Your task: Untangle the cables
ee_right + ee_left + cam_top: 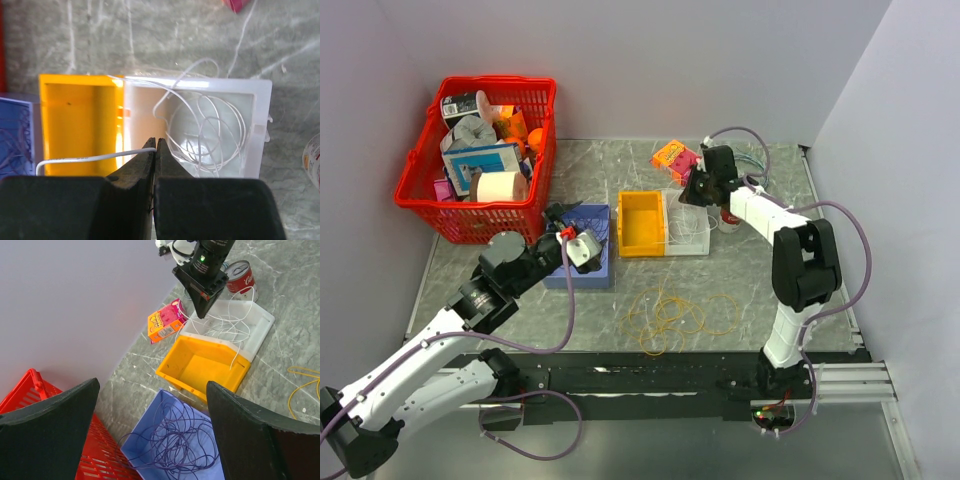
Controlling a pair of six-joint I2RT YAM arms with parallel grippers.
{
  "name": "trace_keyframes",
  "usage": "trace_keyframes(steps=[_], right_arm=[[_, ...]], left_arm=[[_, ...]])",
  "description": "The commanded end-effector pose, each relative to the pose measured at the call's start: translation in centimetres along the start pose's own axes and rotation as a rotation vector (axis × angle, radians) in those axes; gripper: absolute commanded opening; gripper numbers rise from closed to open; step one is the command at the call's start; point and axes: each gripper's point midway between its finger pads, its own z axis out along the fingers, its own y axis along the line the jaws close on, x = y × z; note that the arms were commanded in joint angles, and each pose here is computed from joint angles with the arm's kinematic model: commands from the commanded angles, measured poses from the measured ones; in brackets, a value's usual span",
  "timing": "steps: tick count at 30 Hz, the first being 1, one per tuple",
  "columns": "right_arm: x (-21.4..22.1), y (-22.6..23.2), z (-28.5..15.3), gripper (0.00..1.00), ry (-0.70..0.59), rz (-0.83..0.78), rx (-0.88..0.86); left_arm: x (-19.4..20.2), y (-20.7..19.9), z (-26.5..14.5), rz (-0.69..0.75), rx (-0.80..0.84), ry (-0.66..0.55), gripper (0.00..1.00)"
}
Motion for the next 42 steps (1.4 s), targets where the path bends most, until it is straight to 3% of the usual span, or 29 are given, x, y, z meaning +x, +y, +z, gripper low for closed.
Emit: trace_keyframes(steps=[1,3,7,13,20,23,25,27,33,42], right_arm=[[-1.6,0.5,-0.5,0.00,-0.047,-0.021,0.017],[-1.1,0.1,-0.2,0.00,-0.022,-0.030,0.031],[-1.4,-0.1,-0.7,0.33,-0.004,-0.062,0.053],[-2.2,0.1,-3.5,0.62,-0.049,-0.089,0.066],[-4.7,1.5,-8.0,0.73,-0.133,-0.155,0.058],[-4.7,3.8,-11.3,0.79,-0.195,-0.282,0.011],[-3.4,5.3,-13.4,0.85,-0.212,-0.383,-0.026],[0.4,6.8,-13.9,0.88,-0.143,-0.463,-0.053],[12.5,10.1,-15.2,1.00,0.075,-0.463,-0.163],[21.3,7.6,-12.7,1.00,0.288,-0.411,0.040]], left_arm=[[-1.2,0.9,-0.4,0.003,-0.031,-0.043,0.95],[-1.1,0.8,-0.3,0.003,-0.027,-0.043,0.95],[-1.3,1.0,-0.3,0.005,-0.030,-0.044,0.95],[-1.2,1.0,-0.3,0.009,-0.030,-0.042,0.95],[-1.4,1.1,-0.3,0.003,-0.034,-0.043,0.95],[-0.8,1.0,-0.4,-0.050,-0.036,-0.022,0.95],[-0.3,0.8,-0.4,-0.146,-0.039,-0.009,0.95],[1.2,-0.5,-0.5,-0.208,-0.003,0.034,0.94],[3.2,-1.5,-1.0,-0.349,-0.009,0.054,0.93],[4.9,-1.4,-2.4,-0.412,-0.045,0.072,0.93]])
